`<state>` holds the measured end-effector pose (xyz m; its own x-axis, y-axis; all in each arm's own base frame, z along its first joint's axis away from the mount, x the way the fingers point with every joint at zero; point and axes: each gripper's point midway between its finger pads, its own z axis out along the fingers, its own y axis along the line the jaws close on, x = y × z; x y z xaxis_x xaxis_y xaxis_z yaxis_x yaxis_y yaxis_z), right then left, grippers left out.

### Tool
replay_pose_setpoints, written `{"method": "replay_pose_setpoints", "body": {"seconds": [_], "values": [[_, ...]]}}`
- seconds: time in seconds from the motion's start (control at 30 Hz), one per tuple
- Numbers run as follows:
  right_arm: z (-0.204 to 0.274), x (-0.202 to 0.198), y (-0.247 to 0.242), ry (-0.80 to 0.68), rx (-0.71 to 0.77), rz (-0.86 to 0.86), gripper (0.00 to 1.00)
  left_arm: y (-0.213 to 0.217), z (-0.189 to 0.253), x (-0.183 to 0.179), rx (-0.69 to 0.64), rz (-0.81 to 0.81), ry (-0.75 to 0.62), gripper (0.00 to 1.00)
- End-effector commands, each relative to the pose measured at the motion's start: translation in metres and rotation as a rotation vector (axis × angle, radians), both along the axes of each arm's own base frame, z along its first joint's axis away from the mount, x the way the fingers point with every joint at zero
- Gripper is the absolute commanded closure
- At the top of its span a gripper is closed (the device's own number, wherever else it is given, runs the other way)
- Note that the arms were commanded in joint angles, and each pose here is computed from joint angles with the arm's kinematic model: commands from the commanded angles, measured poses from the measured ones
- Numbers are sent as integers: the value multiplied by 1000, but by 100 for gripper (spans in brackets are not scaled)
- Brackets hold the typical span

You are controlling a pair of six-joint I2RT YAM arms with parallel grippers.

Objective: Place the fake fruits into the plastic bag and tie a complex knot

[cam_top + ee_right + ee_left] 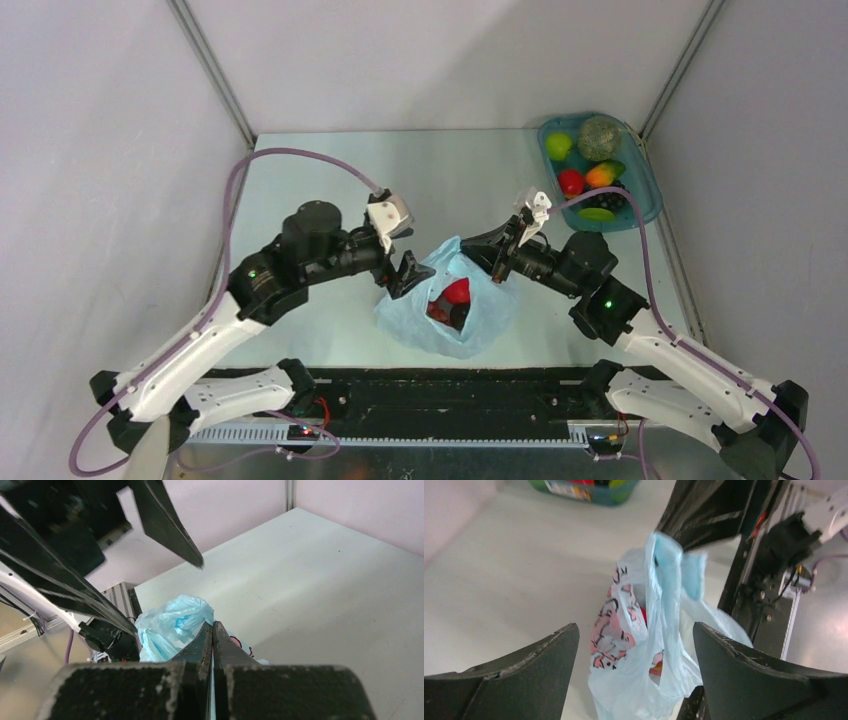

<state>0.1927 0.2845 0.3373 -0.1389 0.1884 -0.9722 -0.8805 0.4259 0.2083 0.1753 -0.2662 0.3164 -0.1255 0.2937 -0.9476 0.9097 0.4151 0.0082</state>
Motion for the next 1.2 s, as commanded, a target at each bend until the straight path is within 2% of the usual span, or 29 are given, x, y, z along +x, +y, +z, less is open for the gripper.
{"method": "replay_pose_setpoints", "body": {"seconds": [0.0,0.1,0.33,0.57,0.73,0.87,0.93,1.03,1.17], "values": [[9,8,-6,-28,19,-62,100,7,63,-5,-126,85,-68,10],[7,11,-7,-14,18,-85,100,2,70,-9,-124,115,-60,16],[4,16,-11,0,13,-120,100,-33,80,-32,-189,51,86,29],[5,15,-11,-3,15,-120,100,-44,62,-14,-108,124,94,31],[5,15,-12,-5,14,-120,100,-49,55,-10,-86,129,93,37],[6,14,-12,-9,13,-117,100,-50,48,-2,-57,157,79,45],[6,14,-12,-8,12,-116,100,-50,45,0,-43,163,73,54],[6,13,-13,-9,9,-116,100,-50,41,2,-37,166,66,76],[6,13,-15,-13,6,-121,100,-45,39,3,-39,182,51,98]]}}
